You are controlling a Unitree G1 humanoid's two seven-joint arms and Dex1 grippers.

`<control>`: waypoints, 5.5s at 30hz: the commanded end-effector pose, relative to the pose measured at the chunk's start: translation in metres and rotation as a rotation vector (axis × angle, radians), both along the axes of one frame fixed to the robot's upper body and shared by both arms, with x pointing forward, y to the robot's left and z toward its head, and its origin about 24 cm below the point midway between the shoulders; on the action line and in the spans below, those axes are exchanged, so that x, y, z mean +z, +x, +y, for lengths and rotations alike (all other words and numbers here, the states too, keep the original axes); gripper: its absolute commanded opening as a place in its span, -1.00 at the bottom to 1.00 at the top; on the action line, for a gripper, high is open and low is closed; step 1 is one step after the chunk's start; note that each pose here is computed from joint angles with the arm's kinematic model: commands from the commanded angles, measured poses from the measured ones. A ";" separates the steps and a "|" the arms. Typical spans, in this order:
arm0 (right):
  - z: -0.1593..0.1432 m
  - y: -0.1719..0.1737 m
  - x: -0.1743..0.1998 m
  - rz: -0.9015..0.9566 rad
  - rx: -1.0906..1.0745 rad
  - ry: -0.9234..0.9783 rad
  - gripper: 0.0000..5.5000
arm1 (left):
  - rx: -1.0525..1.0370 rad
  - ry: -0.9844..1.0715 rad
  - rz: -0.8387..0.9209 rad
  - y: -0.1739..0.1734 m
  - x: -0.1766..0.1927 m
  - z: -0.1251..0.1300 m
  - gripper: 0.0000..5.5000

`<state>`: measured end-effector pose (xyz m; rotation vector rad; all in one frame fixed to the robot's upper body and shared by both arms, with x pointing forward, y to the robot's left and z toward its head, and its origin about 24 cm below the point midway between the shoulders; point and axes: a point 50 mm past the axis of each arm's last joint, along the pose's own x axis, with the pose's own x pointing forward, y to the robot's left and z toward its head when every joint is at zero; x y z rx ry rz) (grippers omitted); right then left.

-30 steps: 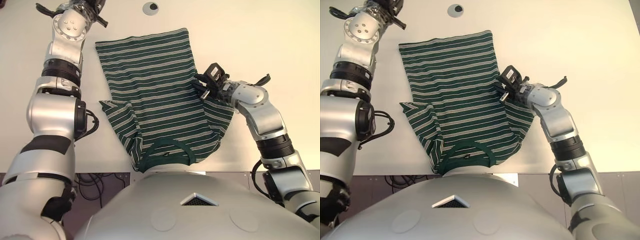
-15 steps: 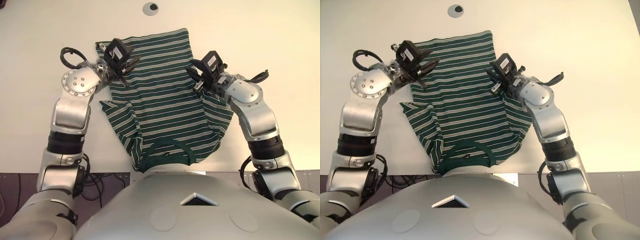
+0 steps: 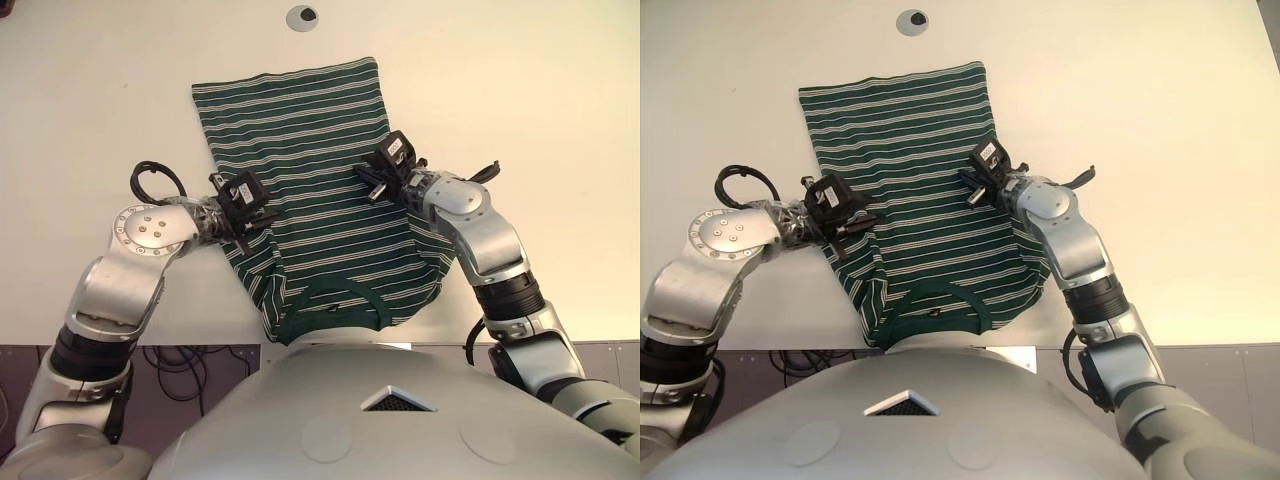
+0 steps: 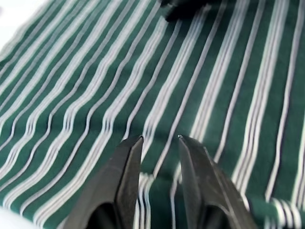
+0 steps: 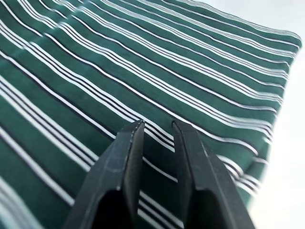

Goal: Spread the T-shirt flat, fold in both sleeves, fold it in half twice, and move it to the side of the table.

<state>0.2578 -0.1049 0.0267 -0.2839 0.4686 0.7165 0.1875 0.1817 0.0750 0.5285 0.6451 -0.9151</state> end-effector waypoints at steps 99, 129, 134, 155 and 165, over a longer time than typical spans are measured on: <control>-0.065 0.029 0.058 -0.333 -0.420 0.174 -0.62 | 0.690 -0.067 0.106 -0.047 -0.054 0.028 -0.53; -0.091 -0.023 0.050 -0.257 -0.527 0.224 -0.62 | 1.272 -0.481 0.166 -0.037 -0.033 0.053 -0.09; -0.090 -0.018 0.051 -0.257 -0.505 0.224 -0.62 | 1.278 -0.512 0.109 -0.036 -0.031 0.049 -0.37; -0.089 -0.012 0.054 -0.278 -0.492 0.224 -0.62 | 1.063 -0.327 -0.111 -0.025 0.000 0.038 -0.86; -0.087 -0.012 0.053 -0.273 -0.491 0.228 -0.62 | 1.200 -0.302 0.011 -0.042 -0.032 0.064 -0.75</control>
